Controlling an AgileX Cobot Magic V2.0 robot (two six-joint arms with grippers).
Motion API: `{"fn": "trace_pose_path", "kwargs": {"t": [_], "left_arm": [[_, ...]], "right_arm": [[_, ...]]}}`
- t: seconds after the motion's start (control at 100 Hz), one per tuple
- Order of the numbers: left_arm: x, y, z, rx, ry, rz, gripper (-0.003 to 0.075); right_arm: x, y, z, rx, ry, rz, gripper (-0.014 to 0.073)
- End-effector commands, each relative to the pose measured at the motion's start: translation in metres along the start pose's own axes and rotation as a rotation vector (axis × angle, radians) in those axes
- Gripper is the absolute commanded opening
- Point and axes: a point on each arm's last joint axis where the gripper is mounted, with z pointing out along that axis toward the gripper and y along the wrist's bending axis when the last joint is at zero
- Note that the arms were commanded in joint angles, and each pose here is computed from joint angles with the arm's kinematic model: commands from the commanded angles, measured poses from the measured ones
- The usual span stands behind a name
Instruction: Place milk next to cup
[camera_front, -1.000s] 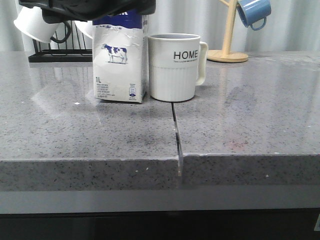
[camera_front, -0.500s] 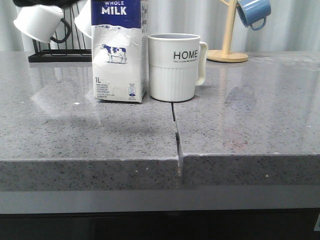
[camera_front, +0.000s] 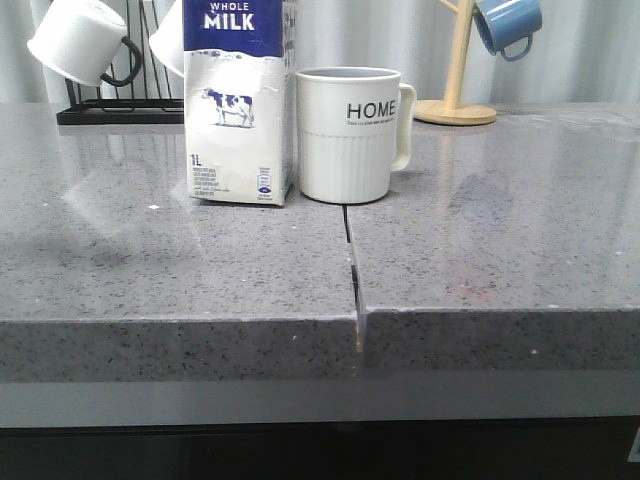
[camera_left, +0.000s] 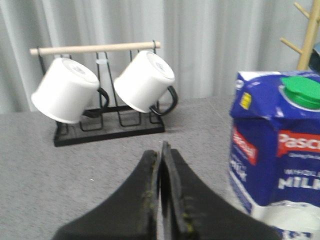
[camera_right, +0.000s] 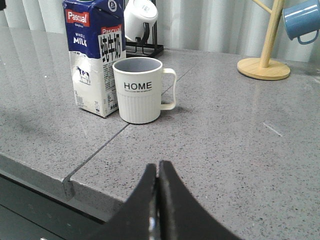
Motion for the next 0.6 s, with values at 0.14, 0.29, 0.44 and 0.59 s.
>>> {"fn": "trace_pose_path", "kwargs": {"t": [0.14, 0.29, 0.44, 0.59], "left_arm": [[-0.022, 0.036, -0.002, 0.014, -0.053, 0.095, -0.002], [-0.023, 0.06, -0.006, 0.029, 0.01, 0.044, -0.002], [-0.018, 0.08, -0.017, -0.008, 0.125, -0.015, -0.002], [-0.021, 0.093, -0.037, -0.082, 0.172, -0.081, -0.002]], "right_arm": [[-0.015, 0.0, -0.002, 0.002, -0.099, -0.011, -0.0069], [-0.015, 0.0, -0.002, 0.002, -0.099, -0.011, -0.0069], [-0.015, 0.0, -0.002, 0.002, -0.099, -0.011, -0.0069], [-0.015, 0.0, -0.002, 0.002, -0.099, -0.011, -0.0069]]}}
